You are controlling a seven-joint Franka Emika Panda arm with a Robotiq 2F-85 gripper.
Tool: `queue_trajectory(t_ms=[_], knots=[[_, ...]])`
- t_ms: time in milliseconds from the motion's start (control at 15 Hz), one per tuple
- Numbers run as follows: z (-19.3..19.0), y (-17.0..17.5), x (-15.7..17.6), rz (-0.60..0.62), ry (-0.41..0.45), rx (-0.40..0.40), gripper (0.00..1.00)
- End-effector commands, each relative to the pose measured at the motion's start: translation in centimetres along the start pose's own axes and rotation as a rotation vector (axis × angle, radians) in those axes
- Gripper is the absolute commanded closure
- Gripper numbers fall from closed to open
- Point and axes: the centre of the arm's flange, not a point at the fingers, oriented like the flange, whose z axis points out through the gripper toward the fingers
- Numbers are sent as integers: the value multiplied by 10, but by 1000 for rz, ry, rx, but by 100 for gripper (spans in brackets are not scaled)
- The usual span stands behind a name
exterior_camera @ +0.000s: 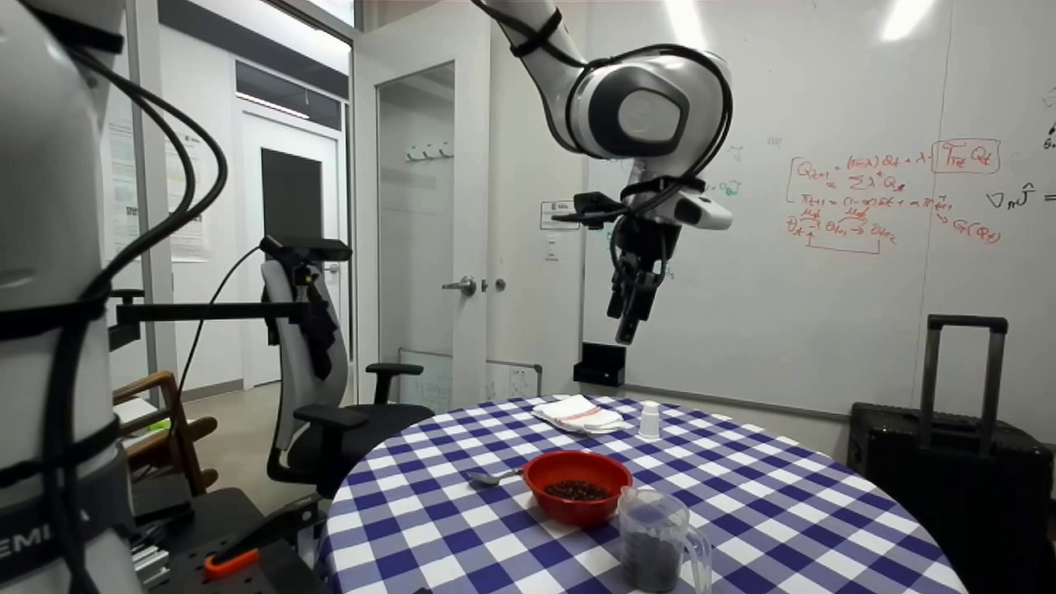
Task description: Pick up the jar and pour some of its contents into the bowl
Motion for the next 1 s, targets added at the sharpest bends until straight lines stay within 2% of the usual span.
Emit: queue_trajectory(t_ms=[0,600,933], knots=[[25,29,-14,202,-6,-28,0],[76,124,-54,703,-50,-93,0],[83,161,-55,949,-20,-39,0]])
